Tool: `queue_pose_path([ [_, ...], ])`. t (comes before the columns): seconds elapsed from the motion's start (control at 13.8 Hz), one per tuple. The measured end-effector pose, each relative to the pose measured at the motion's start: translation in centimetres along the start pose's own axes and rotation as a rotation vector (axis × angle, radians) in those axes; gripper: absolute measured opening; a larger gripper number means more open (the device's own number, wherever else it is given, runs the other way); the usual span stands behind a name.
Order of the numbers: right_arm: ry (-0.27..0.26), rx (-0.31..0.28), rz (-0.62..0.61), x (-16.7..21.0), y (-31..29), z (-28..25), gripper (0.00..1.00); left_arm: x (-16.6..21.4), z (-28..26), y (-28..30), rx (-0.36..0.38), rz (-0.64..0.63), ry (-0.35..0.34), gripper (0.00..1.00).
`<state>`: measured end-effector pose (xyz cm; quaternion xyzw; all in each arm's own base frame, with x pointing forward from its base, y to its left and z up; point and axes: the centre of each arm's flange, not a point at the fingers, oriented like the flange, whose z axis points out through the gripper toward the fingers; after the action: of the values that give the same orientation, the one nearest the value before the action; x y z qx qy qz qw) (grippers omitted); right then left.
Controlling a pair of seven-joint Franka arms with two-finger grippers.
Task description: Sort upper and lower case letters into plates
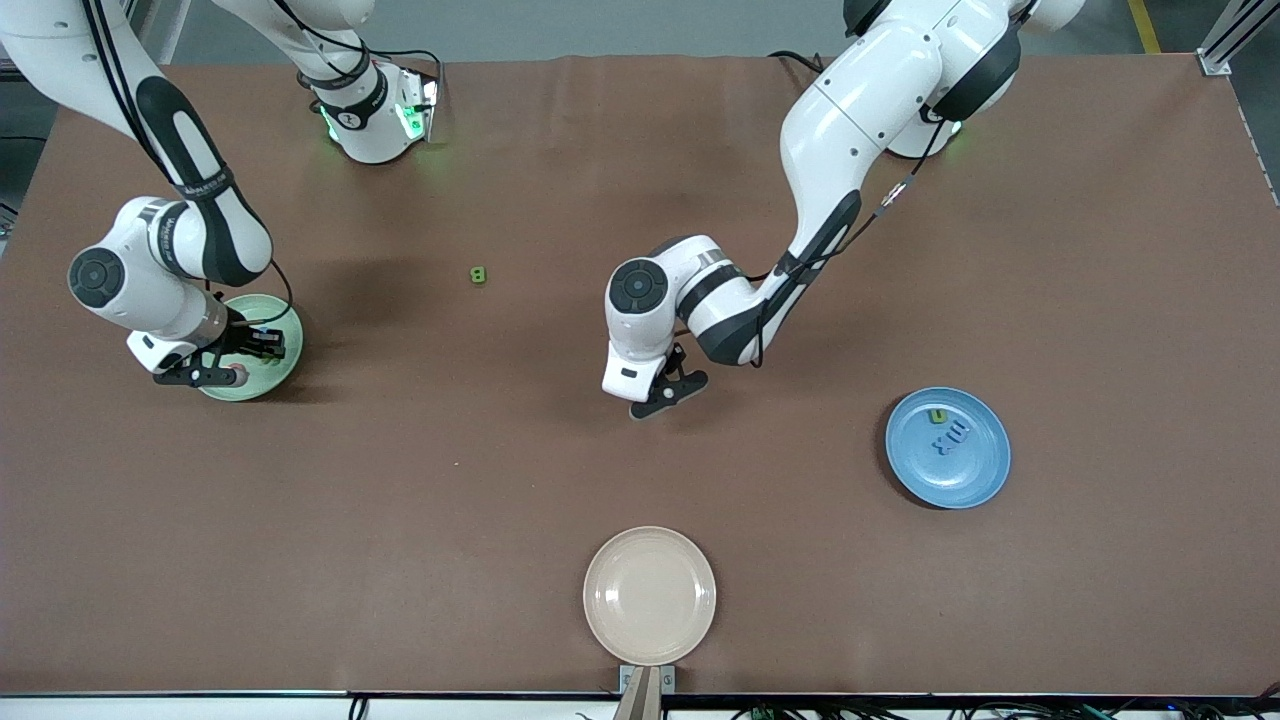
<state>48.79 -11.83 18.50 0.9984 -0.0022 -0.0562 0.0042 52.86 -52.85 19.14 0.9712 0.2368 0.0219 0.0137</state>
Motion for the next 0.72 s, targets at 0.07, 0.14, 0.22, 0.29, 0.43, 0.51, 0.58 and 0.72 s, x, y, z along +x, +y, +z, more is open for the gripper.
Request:
queue_pose_path([
  [0.07,-0.005,0.001,-0.003,0.0,-0.1,0.3,0.33,1.4,-1.2,-0.1,-0.014,-0.011,0.012,0.3],
  [0.14,-0.005,0.001,-0.004,0.0,-0.1,0.3,0.33,3.3,-2.6,-0.5,-0.022,-0.02,0.026,0.3],
  [0.22,-0.004,0.001,-0.007,0.0,-0.1,0.3,0.38,5.4,-4.3,-1.2,-0.015,-0.014,0.038,0.3],
  [0.29,-0.005,0.001,-0.01,0.1,-0.1,0.2,0.47,7.7,-6.2,-2.3,0.006,0.001,0.047,0.3],
  [0.43,-0.025,0.006,-0.015,0.1,-0.3,-0.3,0.67,12.1,-9.7,-5.1,0.067,0.033,0.053,0.3],
  [0.51,-0.044,0.009,-0.019,0.2,-0.4,-1.2,0.78,13.7,-10.8,-6.5,0.095,0.049,0.05,0.3],
  [0.58,-0.064,0.012,-0.028,0.2,-0.8,-2.8,0.86,15.0,-11.2,-8.0,0.122,0.074,0.043,0.3],
  [0.72,-0.086,0.007,-0.06,-0.1,-3.1,-7.7,1.0,16.9,-10.6,-11.5,0.172,0.118,0.019,0.3],
])
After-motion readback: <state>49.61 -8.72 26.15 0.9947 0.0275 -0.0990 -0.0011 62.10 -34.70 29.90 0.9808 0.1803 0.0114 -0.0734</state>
